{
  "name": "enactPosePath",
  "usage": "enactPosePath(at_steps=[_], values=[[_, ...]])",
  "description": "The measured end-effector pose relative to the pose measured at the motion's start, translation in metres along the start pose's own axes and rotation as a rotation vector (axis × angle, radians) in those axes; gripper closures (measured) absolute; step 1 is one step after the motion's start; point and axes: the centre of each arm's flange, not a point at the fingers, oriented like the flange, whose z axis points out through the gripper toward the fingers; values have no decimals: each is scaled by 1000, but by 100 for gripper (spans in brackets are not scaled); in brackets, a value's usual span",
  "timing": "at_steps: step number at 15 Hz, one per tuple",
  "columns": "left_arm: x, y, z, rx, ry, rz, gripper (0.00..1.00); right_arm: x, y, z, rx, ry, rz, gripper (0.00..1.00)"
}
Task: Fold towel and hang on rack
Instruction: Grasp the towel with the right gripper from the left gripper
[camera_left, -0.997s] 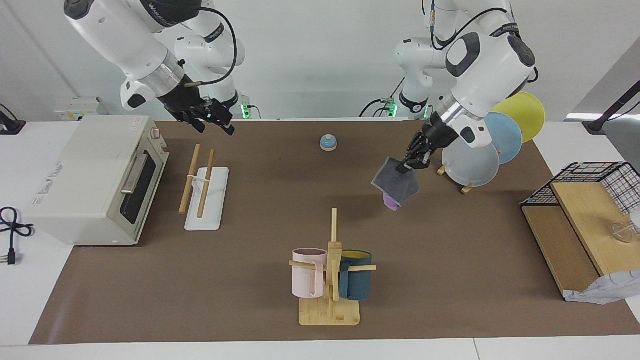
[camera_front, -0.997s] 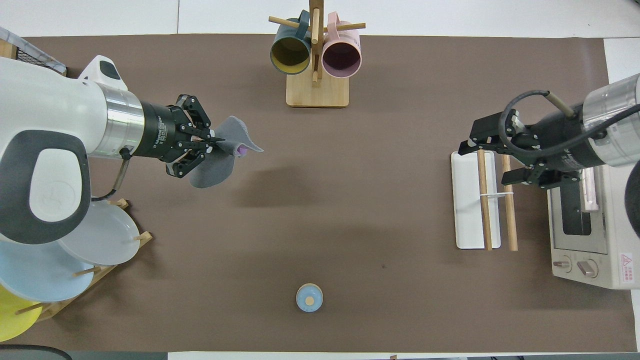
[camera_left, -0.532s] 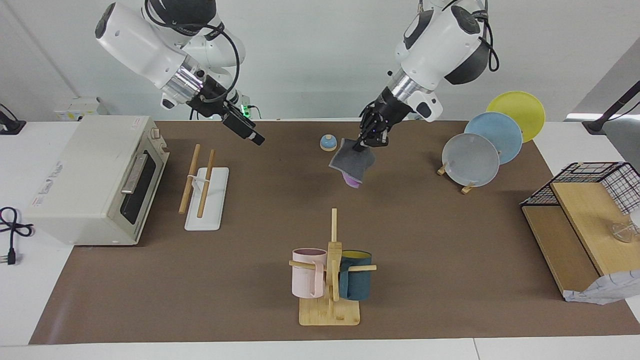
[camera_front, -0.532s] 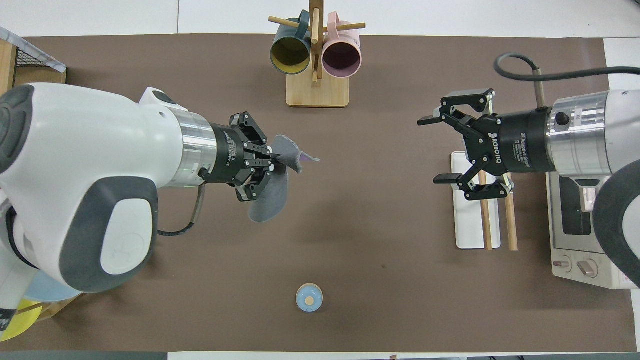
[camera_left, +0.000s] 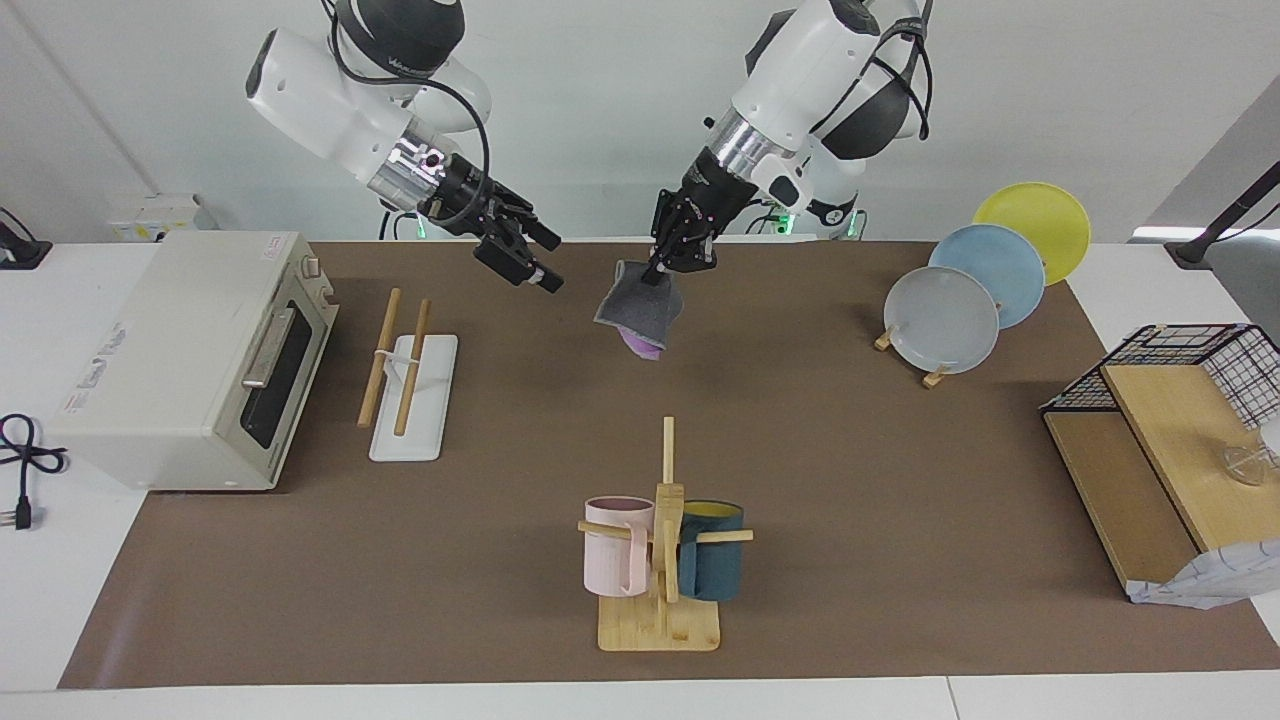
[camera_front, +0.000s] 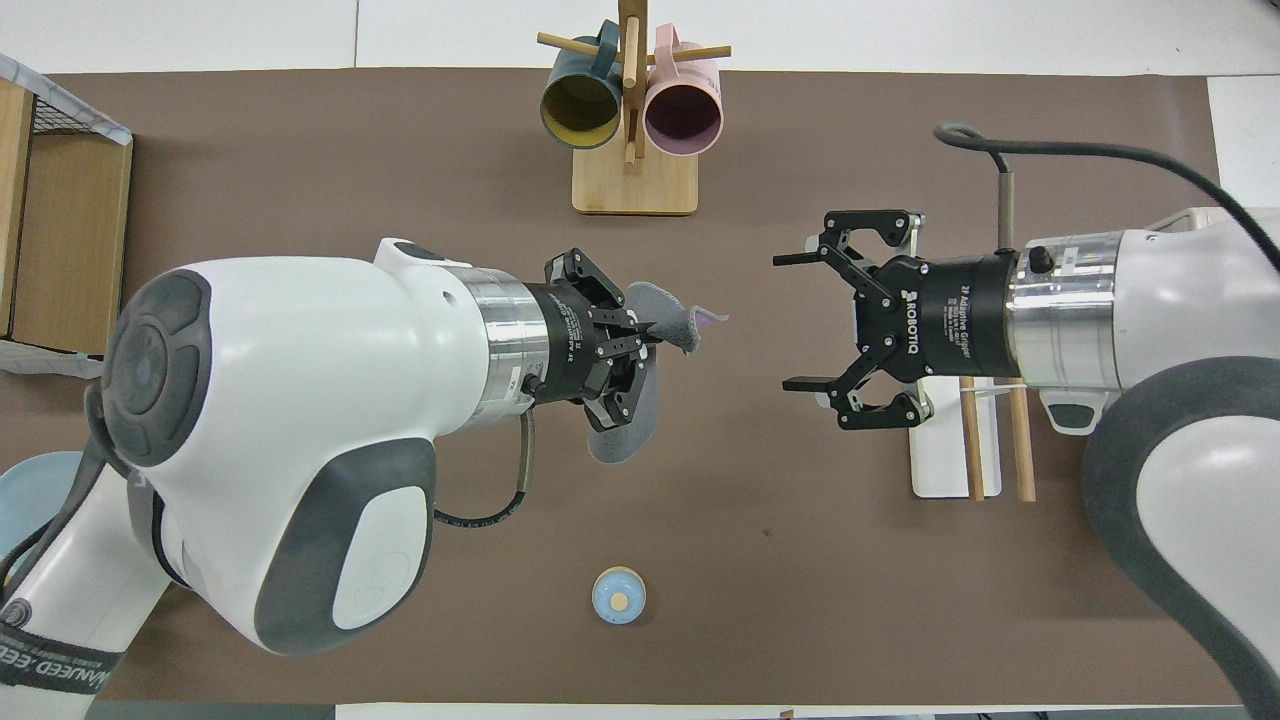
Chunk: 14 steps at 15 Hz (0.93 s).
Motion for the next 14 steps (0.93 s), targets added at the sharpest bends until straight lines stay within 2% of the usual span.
enactPosePath(at_steps=[4,8,13,14], values=[[-7,-7,2,-5,-12,-27,98,2,5,18,12,14,5,0],[-14,-15,4,-6,-23,-37,98,-9,11,59,13,28,-15,0],[-17,-18,5,-7,-29,-48,98,4,9,84,1,39,3,0],[-18,-19,6,-6,-29,-50,98,3,9,85,8,31,-1,7]])
